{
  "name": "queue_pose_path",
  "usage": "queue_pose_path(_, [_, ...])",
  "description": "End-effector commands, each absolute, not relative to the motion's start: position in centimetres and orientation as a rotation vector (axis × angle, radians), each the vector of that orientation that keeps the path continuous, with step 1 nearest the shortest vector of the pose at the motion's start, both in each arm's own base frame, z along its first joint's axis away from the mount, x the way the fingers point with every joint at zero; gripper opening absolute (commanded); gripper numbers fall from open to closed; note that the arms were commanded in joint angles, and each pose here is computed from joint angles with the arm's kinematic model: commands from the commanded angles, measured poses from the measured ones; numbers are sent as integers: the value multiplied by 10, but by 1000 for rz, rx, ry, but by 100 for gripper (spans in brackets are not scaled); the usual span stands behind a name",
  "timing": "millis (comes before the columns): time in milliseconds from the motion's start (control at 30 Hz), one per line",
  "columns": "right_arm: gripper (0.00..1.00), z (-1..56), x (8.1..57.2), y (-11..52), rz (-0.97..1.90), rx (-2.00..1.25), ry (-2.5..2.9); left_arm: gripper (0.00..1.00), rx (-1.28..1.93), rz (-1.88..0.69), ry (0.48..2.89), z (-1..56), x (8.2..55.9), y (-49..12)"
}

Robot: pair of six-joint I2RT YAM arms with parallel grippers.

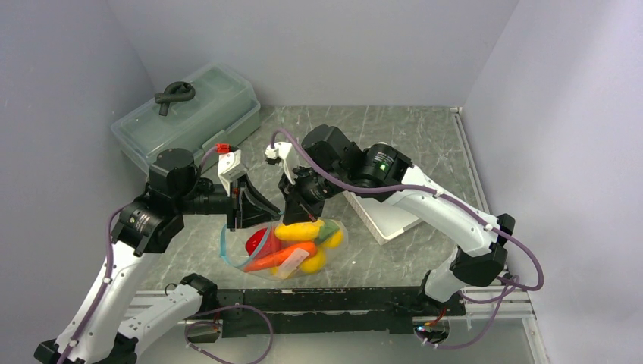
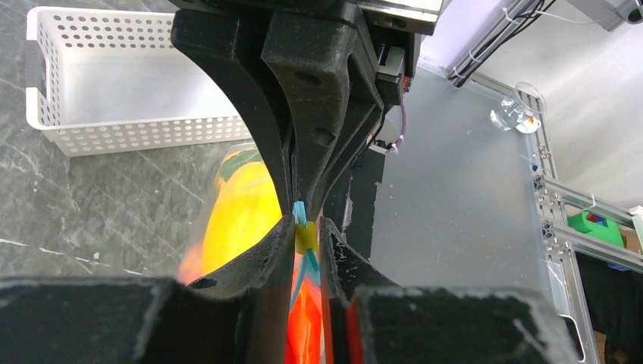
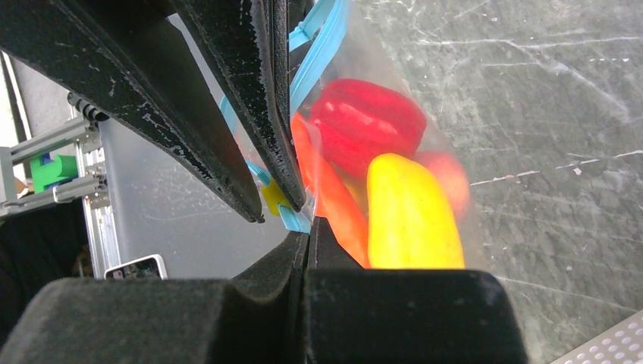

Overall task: Place the food in the zip-top bag and seal the zipper
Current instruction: Zip the zipper food storage bag at the center of the board.

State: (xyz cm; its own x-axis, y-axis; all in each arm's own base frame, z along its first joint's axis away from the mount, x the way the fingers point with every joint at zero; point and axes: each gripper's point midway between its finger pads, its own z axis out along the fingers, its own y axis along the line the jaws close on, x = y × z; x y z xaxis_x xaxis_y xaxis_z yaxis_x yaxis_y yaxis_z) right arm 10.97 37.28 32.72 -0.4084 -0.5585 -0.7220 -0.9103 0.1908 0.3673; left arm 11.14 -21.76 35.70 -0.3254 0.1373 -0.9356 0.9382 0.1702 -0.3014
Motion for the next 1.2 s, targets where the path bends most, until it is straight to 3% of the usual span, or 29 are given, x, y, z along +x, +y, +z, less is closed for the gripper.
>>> queue_pose_path(0, [0, 360, 111, 377, 1139, -1318, 1950, 23, 1077, -1216, 1567, 370, 110, -216])
queue_pose_path(167, [0, 361, 112, 377, 1136, -1309, 1953, 23, 1064, -1211, 1578, 369, 113, -217])
queue_pose_path(367, [0, 361, 113, 378, 1132, -1297, 1964, 34, 1055, -1213, 1584, 367, 116, -218])
queue_pose_path(567, [0, 360, 113, 379, 1134, -1295, 1968, 35, 1054, -1203, 1578, 367, 116, -218])
queue_pose_path(933, [0, 364, 112, 380, 1149, -1294, 1956, 18, 1059, -1200, 1588, 364, 118, -218])
queue_pose_path(1100, [0, 370, 109, 379, 1169, -1300, 1925, 0, 1060, -1191, 1600, 361, 120, -218])
queue_pose_path(1167, [0, 374, 109, 377, 1173, -1293, 1910, 0, 1063, -1187, 1606, 359, 120, -217])
